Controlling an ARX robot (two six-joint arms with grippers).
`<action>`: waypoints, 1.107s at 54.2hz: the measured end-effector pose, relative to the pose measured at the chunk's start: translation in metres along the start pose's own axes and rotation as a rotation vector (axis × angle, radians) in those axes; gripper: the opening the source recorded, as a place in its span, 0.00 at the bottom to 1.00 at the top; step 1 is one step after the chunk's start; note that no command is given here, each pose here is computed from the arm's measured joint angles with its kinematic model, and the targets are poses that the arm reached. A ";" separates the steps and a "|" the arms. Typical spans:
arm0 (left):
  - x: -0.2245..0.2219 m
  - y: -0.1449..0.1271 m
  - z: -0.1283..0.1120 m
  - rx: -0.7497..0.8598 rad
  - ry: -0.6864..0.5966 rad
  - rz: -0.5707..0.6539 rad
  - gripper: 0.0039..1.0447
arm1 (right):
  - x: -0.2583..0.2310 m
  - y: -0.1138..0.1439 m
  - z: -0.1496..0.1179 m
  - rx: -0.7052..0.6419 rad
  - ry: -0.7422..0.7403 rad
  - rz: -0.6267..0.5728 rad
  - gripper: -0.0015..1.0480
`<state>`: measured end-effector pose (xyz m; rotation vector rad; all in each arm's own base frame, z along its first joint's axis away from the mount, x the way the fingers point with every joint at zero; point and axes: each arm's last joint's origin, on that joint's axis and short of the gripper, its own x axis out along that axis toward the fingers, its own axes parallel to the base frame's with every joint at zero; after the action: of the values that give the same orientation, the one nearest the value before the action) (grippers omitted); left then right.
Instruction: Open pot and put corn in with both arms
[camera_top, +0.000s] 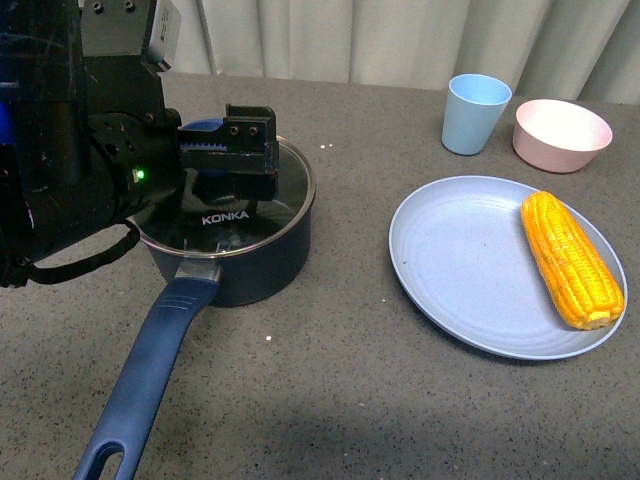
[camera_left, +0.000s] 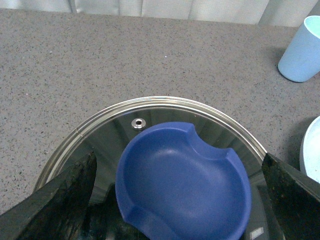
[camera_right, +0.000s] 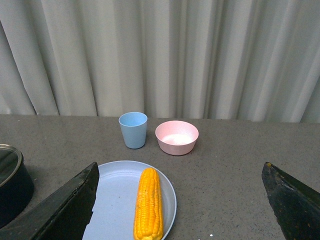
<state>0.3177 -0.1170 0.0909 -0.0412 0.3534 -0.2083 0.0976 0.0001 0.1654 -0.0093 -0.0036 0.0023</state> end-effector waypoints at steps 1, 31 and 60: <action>0.000 0.000 0.000 0.000 0.000 0.000 0.94 | 0.000 0.000 0.000 0.000 0.000 0.000 0.91; 0.006 -0.001 -0.003 -0.011 0.004 -0.022 0.60 | 0.000 0.000 0.000 0.000 0.000 0.000 0.91; -0.031 0.052 0.040 -0.098 -0.179 0.087 0.59 | 0.000 0.000 0.000 0.000 0.000 0.000 0.91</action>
<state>0.3135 -0.0596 0.1349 -0.1403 0.1858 -0.1004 0.0976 0.0001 0.1654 -0.0093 -0.0036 0.0023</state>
